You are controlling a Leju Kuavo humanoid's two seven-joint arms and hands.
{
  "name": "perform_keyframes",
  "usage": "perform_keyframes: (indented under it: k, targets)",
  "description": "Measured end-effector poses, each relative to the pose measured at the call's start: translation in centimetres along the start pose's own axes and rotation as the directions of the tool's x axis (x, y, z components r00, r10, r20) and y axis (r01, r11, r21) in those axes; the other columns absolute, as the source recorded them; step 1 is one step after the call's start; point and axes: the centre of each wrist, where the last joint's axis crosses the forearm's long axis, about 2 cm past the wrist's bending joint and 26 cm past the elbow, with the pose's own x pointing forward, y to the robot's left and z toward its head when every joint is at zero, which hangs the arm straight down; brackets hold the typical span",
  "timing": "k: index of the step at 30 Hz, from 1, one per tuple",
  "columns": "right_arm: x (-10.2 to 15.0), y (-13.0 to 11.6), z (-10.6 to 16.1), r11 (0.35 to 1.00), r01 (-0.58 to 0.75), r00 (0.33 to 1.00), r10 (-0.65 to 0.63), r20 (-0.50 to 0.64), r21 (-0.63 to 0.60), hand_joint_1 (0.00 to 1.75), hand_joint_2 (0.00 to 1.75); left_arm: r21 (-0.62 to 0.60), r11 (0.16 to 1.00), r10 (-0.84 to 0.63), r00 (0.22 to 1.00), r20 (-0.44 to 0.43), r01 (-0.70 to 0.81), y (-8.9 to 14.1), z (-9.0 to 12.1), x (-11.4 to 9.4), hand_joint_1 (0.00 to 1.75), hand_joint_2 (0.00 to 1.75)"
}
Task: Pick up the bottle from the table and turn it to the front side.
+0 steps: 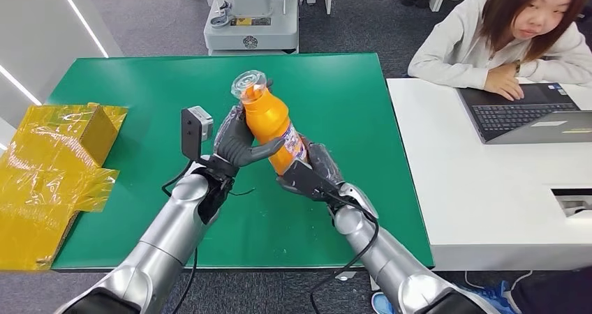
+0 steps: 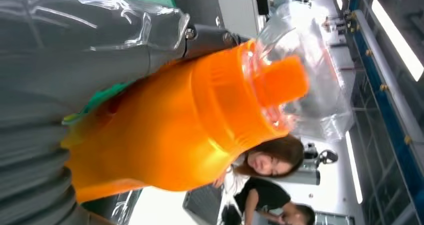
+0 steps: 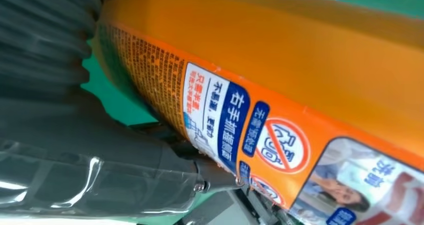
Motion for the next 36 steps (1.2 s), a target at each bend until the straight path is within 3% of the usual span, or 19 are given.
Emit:
perform_keyframes:
  k: [6, 10, 19, 27, 31, 34, 36]
  targets:
    - [-0.3, 0.5, 0.2, 0.999, -0.018, 1.0, 0.019, -0.02, 0.041, 1.75, 1.75, 0.017, 0.998, -0.056, 0.996, -0.066, 0.057, 0.7, -0.1, -0.6, 0.0, 1.75]
    - [-0.4, 0.9, 0.4, 0.998, -0.018, 0.999, 0.02, -0.03, 0.057, 1.75, 1.75, -0.002, 1.0, -0.011, 0.993, -0.116, 0.01, 1.1, 0.3, -1.3, 1.75, 1.75]
    - [-0.8, 1.2, 0.8, 0.999, -0.002, 0.999, 0.004, -0.048, 0.047, 1.75, 1.75, -0.008, 1.0, -0.014, 0.99, -0.143, 0.013, 1.0, 0.9, -2.0, 1.75, 1.75]
    - [-1.1, 1.8, 1.8, 0.994, 0.109, 0.994, -0.108, -0.031, 0.005, 1.47, 1.75, 0.006, 0.998, -0.06, 0.986, -0.153, 0.061, 2.4, 1.6, -2.2, 1.75, 1.75]
    - [-1.3, 2.0, 2.6, 0.986, 0.165, 0.986, -0.165, -0.015, -0.027, 0.0, 1.75, 0.01, 0.997, -0.08, 0.984, -0.158, 0.082, 3.8, 2.3, -2.2, 1.75, 1.75]
    - [-1.5, 2.0, 3.3, 0.98, 0.19, 0.982, -0.19, -0.003, -0.058, 0.0, 1.75, 0.042, 0.981, -0.183, 0.97, -0.16, 0.192, 5.8, 2.9, -2.0, 1.75, 1.75]
    - [-1.7, 1.7, 4.0, 0.975, 0.203, 0.979, -0.204, 0.0, -0.088, 0.0, 1.75, 0.079, 0.924, -0.359, 0.919, -0.163, 0.375, 8.3, 3.5, -1.3, 1.75, 1.75]
